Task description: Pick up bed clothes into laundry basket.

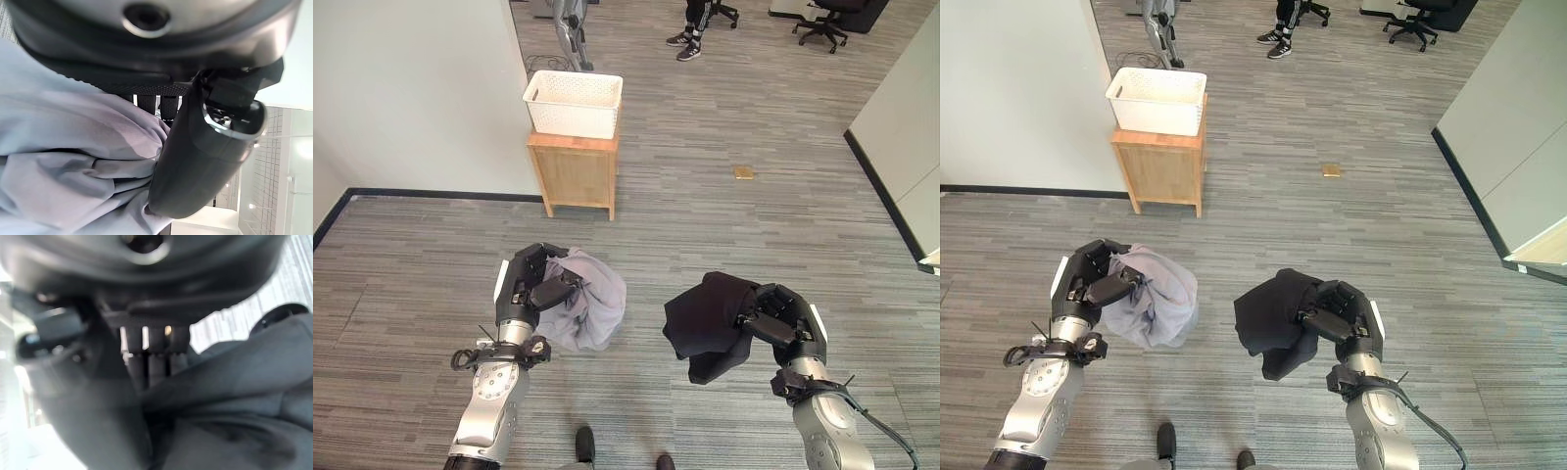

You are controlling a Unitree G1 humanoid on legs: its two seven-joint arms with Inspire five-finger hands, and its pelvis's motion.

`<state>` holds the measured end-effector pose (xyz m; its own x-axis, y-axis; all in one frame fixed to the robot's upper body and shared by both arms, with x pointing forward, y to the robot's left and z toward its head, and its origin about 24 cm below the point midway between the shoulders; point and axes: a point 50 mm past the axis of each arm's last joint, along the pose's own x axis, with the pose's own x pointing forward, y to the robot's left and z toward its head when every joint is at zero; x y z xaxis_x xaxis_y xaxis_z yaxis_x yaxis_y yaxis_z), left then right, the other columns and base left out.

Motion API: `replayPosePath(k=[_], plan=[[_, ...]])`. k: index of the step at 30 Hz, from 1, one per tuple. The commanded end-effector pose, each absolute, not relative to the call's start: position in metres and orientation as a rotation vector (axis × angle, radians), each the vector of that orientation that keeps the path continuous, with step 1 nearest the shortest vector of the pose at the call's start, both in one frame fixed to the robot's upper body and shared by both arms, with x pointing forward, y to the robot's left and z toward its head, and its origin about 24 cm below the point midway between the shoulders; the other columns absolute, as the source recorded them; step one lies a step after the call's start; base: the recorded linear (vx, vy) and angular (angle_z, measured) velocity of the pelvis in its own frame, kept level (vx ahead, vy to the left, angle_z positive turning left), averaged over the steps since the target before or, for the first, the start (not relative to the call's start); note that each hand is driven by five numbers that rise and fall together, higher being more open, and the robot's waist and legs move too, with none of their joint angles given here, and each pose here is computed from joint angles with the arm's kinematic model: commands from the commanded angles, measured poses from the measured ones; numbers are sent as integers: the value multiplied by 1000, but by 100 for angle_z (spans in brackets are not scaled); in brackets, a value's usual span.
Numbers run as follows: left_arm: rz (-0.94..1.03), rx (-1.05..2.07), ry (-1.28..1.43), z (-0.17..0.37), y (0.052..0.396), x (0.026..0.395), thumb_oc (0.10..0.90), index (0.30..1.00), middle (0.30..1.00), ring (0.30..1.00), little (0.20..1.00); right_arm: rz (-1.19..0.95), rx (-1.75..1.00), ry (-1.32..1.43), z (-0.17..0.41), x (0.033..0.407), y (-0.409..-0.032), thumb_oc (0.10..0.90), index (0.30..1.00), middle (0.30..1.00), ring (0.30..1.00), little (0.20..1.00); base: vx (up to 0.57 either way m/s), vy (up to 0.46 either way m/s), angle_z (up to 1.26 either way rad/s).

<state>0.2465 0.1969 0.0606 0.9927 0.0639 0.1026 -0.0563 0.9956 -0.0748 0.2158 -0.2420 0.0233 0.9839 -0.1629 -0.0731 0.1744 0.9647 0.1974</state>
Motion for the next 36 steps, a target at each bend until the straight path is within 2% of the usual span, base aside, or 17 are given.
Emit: replayPosePath(k=[1,16,23,31,36], plan=[[-12,-304,-160,64,195,259,400,300,300,300,300,-200,115,-194,69,224,-248,400,300,300,300,300,0,4,6],[-12,-144,-180,73,209,259,400,300,300,300,300,-155,93,-174,68,233,-245,400,300,300,300,300,25,45,3],[104,-68,-253,90,233,261,400,300,300,300,300,-76,70,-189,73,246,-227,400,300,300,300,300,42,119,-29],[36,-38,-339,113,224,274,400,300,300,300,300,-135,88,-189,70,239,-237,400,300,300,300,300,410,-154,19],[18,-51,-343,112,221,273,400,300,300,300,300,-86,44,-209,78,242,-237,400,300,300,300,300,509,-314,33]])
